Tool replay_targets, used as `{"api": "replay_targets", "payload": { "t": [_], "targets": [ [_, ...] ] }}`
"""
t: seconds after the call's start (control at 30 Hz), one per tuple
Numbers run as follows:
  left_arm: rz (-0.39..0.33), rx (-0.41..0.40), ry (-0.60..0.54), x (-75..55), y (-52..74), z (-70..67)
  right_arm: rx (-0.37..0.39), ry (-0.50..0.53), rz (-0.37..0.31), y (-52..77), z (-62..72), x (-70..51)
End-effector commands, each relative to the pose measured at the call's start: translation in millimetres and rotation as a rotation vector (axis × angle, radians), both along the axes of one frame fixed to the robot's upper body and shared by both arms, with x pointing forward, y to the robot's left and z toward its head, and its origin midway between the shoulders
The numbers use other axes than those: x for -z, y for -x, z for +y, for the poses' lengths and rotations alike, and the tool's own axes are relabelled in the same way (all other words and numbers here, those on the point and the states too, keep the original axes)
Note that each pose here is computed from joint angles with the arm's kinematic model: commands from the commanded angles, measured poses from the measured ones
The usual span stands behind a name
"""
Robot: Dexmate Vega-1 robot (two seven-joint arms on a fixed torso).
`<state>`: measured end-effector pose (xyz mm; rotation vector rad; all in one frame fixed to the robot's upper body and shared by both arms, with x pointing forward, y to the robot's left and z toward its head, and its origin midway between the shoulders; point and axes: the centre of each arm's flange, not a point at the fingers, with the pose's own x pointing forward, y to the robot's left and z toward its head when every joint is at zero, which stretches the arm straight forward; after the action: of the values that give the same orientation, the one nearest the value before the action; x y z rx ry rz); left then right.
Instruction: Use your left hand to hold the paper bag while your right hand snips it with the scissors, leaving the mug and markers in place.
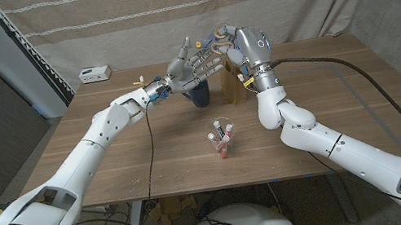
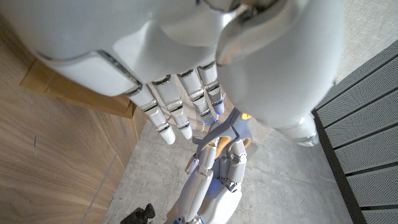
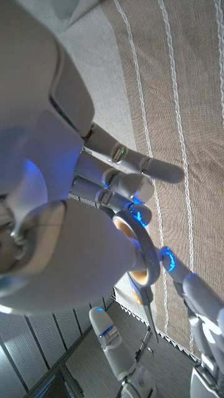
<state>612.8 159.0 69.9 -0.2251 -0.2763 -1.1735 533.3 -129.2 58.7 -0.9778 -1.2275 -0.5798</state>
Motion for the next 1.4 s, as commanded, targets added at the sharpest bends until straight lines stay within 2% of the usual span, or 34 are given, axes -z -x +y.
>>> {"api": "replay_targets", "payload": {
  "t": [0.03,0.23,0.53,0.67,1.03,1.27,1.4],
  "targets": [
    [-0.034,-0.005,-0.011,-3.6,3.1,0.8,0.017,-0.049,0.0,3.3,-8.3,0.1],
    [-0.054,-0.027,0.008,-1.7,4.7,0.2,0.015,-0.075,-0.027,10.2,-10.6,2.4],
    [-0.068,-0.052,-0.009,-2.6,7.4,-0.5,-0.002,-0.111,-0.03,15.2,-17.7,3.6],
    [-0.067,-0.062,-0.015,-2.2,7.9,-0.8,-0.022,-0.134,-0.009,16.2,-22.7,1.9],
    [-0.122,-0.102,-0.038,-6.3,10.5,0.8,-0.101,-0.205,0.055,19.5,-35.3,2.1],
    [-0.145,-0.114,-0.046,-8.6,12.2,1.4,-0.128,-0.231,0.106,23.0,-41.9,2.8],
    [-0.159,-0.121,-0.05,-8.7,13.0,1.8,-0.116,-0.221,0.101,28.8,-41.4,3.7]
  ]
}}
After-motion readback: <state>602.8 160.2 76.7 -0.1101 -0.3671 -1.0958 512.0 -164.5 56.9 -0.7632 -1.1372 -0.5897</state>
